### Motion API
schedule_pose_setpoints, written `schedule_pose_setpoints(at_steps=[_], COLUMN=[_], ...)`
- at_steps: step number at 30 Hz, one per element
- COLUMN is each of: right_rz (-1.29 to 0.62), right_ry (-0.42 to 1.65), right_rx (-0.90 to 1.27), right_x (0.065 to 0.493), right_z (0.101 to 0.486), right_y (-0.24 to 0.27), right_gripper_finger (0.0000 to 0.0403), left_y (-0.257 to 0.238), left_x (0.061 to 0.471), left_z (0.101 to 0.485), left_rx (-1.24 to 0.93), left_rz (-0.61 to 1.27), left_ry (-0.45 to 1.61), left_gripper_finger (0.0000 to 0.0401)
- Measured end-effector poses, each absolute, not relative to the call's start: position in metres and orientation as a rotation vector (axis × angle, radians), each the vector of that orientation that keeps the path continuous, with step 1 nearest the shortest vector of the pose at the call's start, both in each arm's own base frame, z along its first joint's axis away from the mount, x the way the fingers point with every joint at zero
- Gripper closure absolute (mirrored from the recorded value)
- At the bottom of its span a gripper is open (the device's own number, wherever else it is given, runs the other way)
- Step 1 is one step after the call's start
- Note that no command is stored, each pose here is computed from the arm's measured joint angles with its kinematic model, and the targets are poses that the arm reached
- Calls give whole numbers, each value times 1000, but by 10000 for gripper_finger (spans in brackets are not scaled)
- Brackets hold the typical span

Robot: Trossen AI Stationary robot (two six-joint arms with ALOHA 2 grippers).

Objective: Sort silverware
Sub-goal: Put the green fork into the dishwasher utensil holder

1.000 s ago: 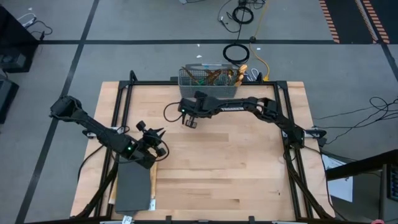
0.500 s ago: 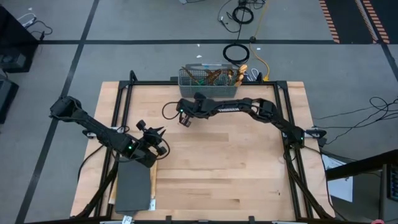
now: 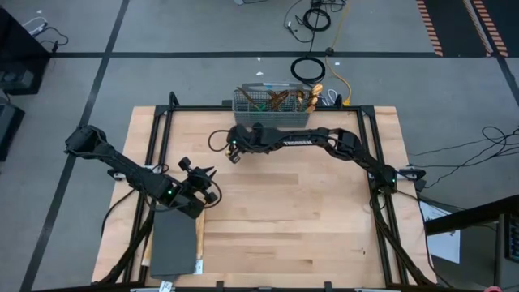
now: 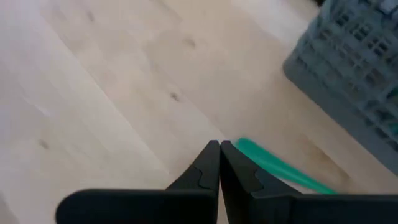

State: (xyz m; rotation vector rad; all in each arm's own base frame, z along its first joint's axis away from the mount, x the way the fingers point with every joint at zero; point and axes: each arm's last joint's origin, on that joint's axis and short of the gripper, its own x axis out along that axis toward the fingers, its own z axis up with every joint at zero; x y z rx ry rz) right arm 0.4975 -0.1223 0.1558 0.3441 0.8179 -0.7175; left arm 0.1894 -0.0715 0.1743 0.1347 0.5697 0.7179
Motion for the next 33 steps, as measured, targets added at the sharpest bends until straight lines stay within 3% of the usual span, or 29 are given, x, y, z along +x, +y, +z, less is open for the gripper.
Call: schedule_pose_setpoints(at_steps=[12, 25, 33], right_rz=[-763, -874, -803], right_ry=[811, 1029, 1259], right_rx=[456, 508, 350], right_x=[493, 471, 463], right_z=[158, 147, 149], right_y=[-135, -132, -69], right_gripper_finger=[403, 403, 403], left_y=[-73, -74, -56], left_x=[190, 192, 211], left_z=[174, 174, 185], left_rx=[109, 85, 165], left_rz=[686, 669, 739], left_ry=[592, 589, 504], left_gripper_finger=[331, 331, 331])
